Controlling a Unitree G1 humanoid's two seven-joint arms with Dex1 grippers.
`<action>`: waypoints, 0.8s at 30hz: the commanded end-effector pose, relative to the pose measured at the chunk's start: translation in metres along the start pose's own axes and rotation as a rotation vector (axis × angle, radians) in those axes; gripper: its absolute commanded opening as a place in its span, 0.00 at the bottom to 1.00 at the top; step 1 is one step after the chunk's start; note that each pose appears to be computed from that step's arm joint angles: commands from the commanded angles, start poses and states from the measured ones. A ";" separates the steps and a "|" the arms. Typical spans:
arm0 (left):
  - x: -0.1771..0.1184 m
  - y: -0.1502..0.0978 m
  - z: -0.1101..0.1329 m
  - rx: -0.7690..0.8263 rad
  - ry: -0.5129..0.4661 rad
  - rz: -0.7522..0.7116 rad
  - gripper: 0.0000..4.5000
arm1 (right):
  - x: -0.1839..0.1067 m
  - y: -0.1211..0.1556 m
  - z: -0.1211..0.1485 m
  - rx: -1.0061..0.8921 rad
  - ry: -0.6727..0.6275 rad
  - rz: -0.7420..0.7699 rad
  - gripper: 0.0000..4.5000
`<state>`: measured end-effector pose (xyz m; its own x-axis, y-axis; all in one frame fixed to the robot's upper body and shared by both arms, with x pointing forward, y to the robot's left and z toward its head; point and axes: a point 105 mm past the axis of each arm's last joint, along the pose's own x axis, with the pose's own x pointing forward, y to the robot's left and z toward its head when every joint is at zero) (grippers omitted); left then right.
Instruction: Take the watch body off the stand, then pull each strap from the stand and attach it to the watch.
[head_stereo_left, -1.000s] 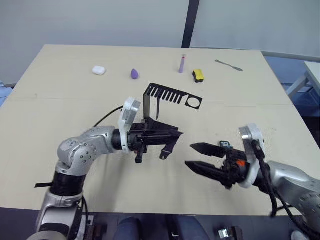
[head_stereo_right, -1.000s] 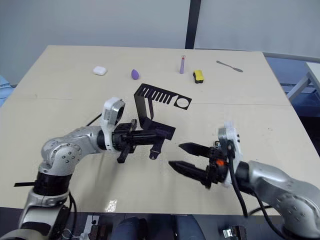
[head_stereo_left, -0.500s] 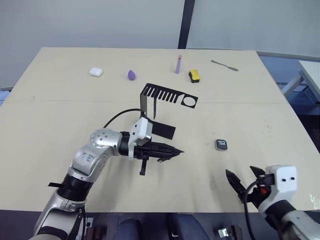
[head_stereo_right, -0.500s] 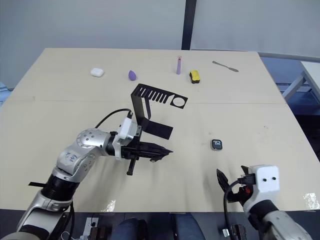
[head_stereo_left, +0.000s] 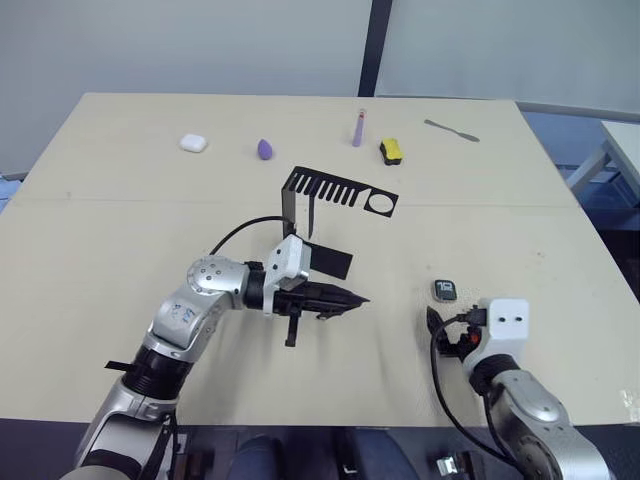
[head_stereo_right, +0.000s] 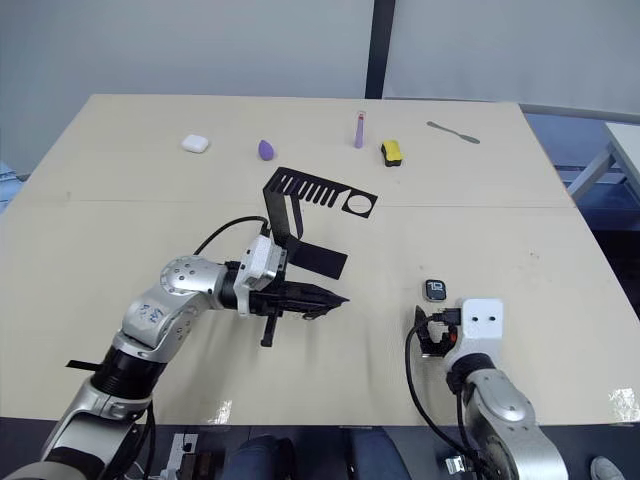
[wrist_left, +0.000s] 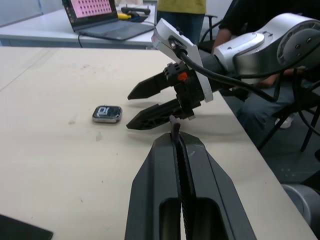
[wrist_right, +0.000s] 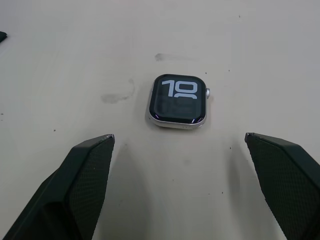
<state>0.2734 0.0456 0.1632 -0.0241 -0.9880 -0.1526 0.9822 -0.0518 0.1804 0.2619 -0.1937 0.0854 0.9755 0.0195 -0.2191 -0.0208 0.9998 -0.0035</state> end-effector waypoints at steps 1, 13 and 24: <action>-0.002 0.001 0.005 0.035 0.007 0.009 0.00 | 0.006 0.000 0.008 -0.007 -0.038 -0.031 0.99; -0.002 0.004 0.006 0.029 0.005 0.024 0.00 | 0.021 -0.005 -0.003 0.039 0.004 -0.162 0.99; 0.003 -0.001 0.008 0.029 -0.001 0.014 0.00 | 0.021 -0.005 -0.005 0.039 0.003 -0.161 0.59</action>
<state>0.2753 0.0453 0.1621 -0.0012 -0.9867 -0.1625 0.9853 -0.0289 0.1684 0.2842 -0.1915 0.0814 0.9739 -0.1103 -0.1984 0.1157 0.9932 0.0158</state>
